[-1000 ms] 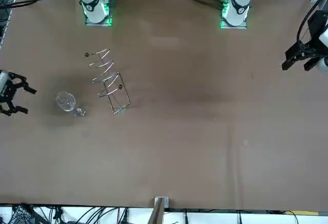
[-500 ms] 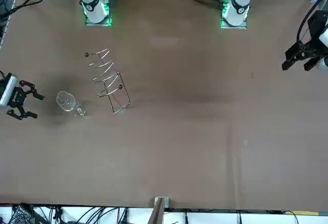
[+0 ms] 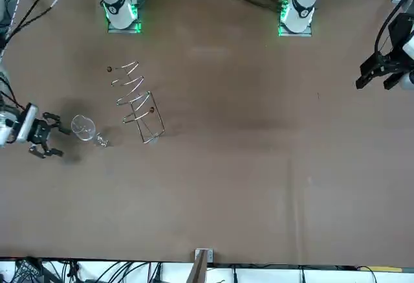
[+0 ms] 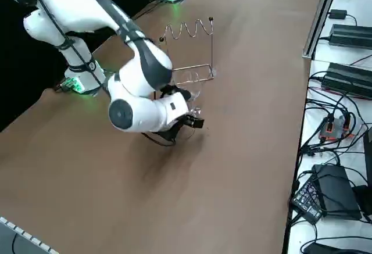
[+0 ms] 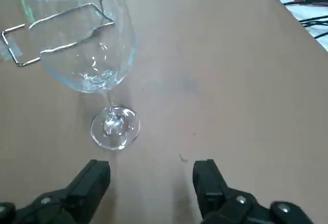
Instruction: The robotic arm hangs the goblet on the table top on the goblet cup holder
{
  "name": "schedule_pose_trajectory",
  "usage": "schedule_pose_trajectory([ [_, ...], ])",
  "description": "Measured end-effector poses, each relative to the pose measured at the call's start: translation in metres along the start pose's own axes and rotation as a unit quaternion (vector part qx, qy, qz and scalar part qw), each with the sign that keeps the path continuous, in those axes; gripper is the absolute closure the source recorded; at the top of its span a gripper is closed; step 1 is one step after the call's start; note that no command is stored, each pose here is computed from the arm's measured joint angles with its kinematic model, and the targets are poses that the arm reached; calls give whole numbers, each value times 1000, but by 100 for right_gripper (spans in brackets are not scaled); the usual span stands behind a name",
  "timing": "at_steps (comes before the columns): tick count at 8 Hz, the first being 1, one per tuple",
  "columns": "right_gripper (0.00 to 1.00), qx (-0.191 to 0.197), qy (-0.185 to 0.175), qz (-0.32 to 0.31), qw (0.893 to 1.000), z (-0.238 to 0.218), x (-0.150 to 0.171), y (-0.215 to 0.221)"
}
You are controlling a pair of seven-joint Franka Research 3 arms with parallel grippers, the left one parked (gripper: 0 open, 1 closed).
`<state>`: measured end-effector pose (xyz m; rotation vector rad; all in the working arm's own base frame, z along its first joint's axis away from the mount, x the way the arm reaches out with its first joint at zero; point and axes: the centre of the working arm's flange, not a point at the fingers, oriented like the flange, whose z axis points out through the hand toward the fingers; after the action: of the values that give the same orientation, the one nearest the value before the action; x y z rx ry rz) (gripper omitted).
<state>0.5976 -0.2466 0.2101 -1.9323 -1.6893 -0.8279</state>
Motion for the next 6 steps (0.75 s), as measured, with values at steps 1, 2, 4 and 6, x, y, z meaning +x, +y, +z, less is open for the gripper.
schedule_pose_trajectory([
  [1, 0, 3, 16, -3, 1000, 9, -3, -2],
  [2, 0, 4, 30, -10, 999, 15, -3, -4],
  [4, 0, -2, 72, -23, 997, 32, -2, -7],
  [6, 0, 5, 102, -25, 994, 54, -9, -16],
])
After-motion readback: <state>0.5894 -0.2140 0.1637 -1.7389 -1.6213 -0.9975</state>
